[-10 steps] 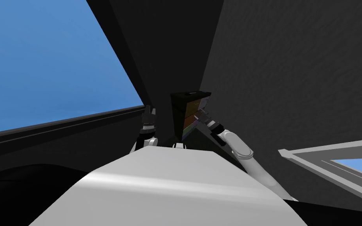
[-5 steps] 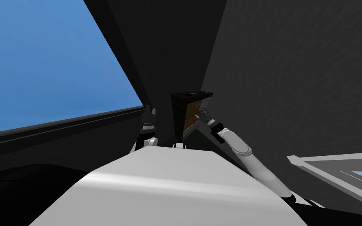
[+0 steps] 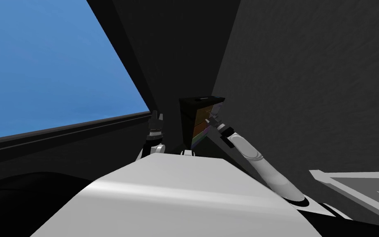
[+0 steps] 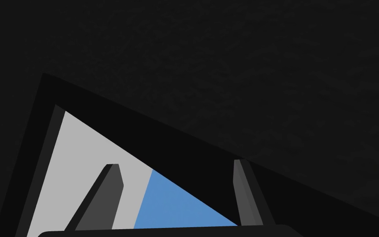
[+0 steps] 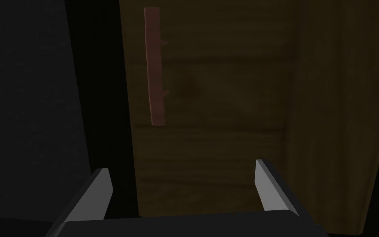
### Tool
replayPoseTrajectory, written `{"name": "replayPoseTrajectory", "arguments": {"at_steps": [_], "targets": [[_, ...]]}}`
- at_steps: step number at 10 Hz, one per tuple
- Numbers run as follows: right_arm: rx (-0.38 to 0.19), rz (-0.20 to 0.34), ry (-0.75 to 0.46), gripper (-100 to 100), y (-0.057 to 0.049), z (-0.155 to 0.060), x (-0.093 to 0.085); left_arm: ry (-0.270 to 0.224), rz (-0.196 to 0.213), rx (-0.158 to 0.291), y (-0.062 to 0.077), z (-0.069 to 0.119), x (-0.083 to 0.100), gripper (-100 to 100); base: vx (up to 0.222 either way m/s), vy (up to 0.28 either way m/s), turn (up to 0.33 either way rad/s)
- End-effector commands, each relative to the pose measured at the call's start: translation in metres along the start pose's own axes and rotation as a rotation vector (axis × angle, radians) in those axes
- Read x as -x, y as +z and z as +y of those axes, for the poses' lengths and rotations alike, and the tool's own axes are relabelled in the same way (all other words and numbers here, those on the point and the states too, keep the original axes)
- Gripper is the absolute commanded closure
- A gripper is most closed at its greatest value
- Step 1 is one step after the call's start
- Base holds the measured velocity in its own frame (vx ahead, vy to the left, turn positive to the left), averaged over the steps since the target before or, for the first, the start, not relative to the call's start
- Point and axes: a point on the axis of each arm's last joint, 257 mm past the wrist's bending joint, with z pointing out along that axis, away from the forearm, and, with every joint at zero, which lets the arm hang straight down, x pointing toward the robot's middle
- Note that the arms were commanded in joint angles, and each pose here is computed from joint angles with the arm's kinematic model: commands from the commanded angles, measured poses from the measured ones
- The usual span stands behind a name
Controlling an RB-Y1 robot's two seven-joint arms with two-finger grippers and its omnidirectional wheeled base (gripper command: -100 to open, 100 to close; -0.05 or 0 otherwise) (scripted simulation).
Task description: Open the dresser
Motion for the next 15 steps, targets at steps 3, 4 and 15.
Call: {"name": "replayPoseTrajectory", "arguments": {"at_steps": [3,4,15], "targets": [[0.0,0.016,-0.177,-100,0.006,-0.004,-0.011,0.0,0.0,0.0,0.0,0.0,0.0,0,0.04,-0.011,0.028],[0.0,0.018,-0.211,-100,0.007,-0.006,-0.013,0.0,0.0,0.0,0.0,0.0,0.0,0,0.027,-0.009,0.037],[-0.019,-0.002,-0.234,100,0.008,-0.022,-0.009,0.0,0.0,0.0,0.0,0.0,0.0,0,-0.046,-0.048,-0.021]]}}
